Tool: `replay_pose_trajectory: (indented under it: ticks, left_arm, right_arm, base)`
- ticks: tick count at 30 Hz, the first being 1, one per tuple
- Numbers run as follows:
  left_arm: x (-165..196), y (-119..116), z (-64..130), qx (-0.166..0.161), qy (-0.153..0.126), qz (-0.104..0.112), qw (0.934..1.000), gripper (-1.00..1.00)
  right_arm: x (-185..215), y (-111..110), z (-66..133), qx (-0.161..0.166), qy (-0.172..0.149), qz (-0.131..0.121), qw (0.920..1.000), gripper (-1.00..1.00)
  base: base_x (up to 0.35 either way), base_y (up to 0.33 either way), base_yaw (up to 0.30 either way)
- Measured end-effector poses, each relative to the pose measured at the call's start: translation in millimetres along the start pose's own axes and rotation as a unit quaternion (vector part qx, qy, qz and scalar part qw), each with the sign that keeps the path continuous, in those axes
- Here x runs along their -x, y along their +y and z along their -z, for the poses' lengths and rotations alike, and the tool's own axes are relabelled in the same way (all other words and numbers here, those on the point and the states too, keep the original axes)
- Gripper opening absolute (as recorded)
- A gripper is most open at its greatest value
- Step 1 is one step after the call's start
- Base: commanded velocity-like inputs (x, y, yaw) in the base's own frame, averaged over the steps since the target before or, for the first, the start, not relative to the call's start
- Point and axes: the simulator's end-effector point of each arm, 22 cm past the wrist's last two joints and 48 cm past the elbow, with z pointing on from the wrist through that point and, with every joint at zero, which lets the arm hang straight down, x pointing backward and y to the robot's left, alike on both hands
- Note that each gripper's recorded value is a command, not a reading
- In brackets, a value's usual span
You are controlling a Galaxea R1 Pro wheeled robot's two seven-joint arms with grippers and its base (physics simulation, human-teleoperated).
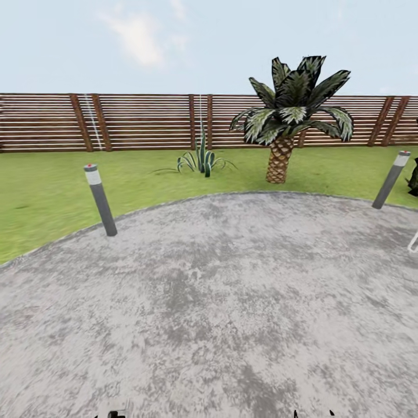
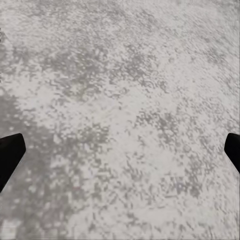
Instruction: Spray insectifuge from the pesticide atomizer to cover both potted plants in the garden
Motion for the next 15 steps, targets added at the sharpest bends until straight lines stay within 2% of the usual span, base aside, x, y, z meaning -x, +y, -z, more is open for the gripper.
replay_pose_trajectory:
  ticks: [15]
  left_arm:
    - [0.0, 0.1, 0.0, 0.0, 0.0, 0.0, 1.0, -1.0]
  right_arm:
    - [0.2, -1.6, -0.3, -0.003, 0.0, -0.001, 1.0, 1.0]
  base:
    - [0.325, 0.0, 0.265]
